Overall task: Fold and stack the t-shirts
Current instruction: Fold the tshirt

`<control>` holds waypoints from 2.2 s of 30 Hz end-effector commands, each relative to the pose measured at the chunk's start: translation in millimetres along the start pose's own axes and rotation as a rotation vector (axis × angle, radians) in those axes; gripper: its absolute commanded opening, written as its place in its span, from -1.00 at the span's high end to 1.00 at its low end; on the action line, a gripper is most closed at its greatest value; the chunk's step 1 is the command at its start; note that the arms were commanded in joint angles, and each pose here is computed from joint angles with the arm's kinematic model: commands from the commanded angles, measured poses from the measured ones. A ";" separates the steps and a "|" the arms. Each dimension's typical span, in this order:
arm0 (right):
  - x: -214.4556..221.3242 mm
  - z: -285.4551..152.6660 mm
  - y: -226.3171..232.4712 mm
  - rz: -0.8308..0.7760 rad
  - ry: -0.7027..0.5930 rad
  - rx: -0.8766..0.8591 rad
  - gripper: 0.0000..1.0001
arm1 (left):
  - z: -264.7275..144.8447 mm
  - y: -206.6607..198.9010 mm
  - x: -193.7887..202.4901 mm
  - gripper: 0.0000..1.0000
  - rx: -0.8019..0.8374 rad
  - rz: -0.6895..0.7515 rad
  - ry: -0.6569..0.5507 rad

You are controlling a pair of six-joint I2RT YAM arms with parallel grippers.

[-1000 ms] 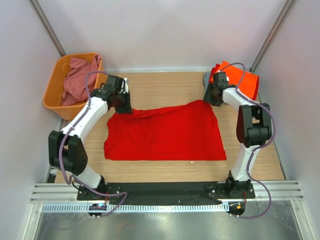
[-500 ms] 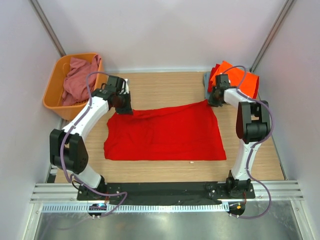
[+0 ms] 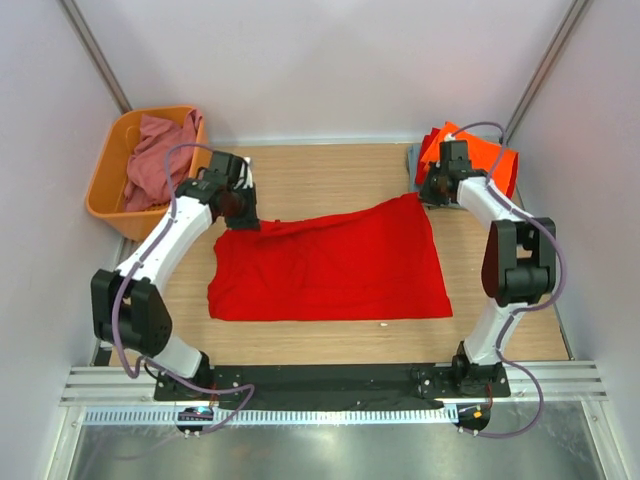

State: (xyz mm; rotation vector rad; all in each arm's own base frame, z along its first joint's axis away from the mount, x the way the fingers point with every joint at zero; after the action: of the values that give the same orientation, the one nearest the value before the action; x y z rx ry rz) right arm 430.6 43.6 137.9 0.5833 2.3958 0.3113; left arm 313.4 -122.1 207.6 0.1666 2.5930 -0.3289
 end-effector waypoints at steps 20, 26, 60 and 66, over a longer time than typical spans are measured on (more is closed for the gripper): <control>47.1 -90.4 -49.3 0.070 -0.133 0.162 0.98 | -90.2 22.6 53.1 1.00 -0.155 0.035 -0.113; 66.0 -86.5 -60.2 0.100 -0.112 0.182 0.97 | -92.3 27.0 60.3 1.00 -0.187 0.029 -0.099; 99.9 -60.1 10.3 -0.027 0.088 -0.135 -0.46 | -3.5 29.4 81.7 -0.75 -0.214 -0.341 -0.040; 136.9 -38.3 15.0 -0.063 0.165 -0.078 -0.42 | 51.4 37.7 89.8 -0.71 -0.281 -0.386 0.069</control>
State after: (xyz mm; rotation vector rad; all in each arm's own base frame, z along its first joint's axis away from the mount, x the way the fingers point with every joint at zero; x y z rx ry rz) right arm 312.1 110.3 97.0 0.5009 2.5674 0.4345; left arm 240.1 -85.7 121.1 -0.3540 2.7605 -0.0598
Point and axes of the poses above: each gripper's point midway between its finger pads, its own z axis out along the fingers, its own y axis along the line the jaws close on, x = y × z, the point moved 6 cm from there along -z, back along the fingers, and after that the axes turned 8 degrees about z, right-handed, at the moved point
